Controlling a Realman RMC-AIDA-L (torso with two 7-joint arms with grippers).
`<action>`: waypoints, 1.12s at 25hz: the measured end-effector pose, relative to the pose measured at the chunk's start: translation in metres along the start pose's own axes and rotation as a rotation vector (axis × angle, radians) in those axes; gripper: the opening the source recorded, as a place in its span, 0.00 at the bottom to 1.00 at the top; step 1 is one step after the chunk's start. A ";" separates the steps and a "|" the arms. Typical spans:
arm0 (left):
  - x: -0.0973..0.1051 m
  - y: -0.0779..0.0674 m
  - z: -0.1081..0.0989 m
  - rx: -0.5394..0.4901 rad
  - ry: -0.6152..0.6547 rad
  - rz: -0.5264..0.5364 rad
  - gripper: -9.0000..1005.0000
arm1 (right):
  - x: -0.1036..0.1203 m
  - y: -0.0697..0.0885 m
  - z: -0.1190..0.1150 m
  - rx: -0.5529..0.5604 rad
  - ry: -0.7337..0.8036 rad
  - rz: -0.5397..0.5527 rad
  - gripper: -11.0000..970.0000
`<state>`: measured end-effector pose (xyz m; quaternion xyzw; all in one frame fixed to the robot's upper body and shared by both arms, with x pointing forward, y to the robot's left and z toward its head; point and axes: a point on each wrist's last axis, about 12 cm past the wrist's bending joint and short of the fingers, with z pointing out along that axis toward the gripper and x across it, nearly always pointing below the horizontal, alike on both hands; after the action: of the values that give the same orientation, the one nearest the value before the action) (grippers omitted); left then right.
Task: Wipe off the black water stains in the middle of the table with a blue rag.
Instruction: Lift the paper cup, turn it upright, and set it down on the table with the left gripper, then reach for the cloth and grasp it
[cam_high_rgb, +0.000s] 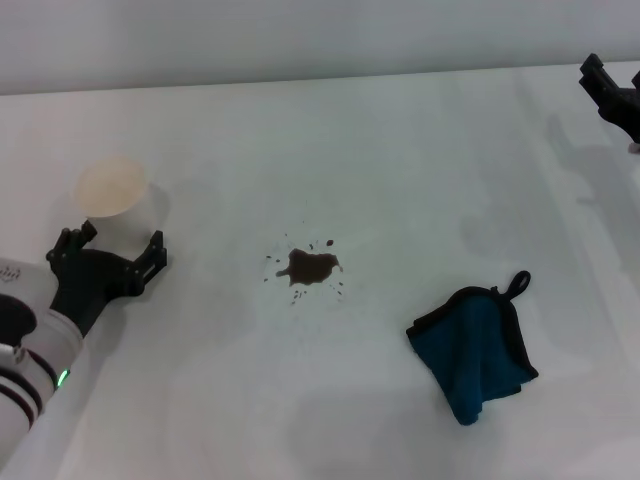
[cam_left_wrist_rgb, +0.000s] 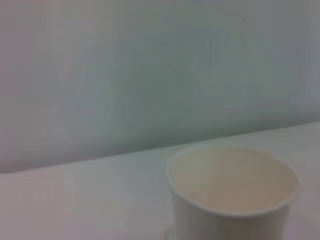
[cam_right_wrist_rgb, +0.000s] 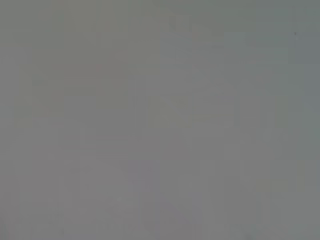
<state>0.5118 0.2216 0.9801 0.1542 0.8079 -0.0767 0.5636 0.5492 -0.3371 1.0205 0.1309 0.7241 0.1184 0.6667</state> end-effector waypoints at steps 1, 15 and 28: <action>0.001 0.000 -0.001 -0.002 0.002 -0.004 0.88 | 0.000 0.000 -0.001 -0.004 -0.006 0.001 0.88; 0.011 -0.008 -0.025 -0.018 -0.049 -0.172 0.88 | -0.002 -0.001 -0.010 -0.106 0.011 0.063 0.88; 0.016 -0.011 -0.043 -0.016 -0.122 -0.302 0.88 | 0.000 -0.022 -0.029 -0.099 0.067 0.170 0.88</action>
<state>0.4651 0.2269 0.9794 0.0216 0.7867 -0.1631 0.5950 0.5199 -0.3578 1.0153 0.1547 0.7257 0.2145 0.6352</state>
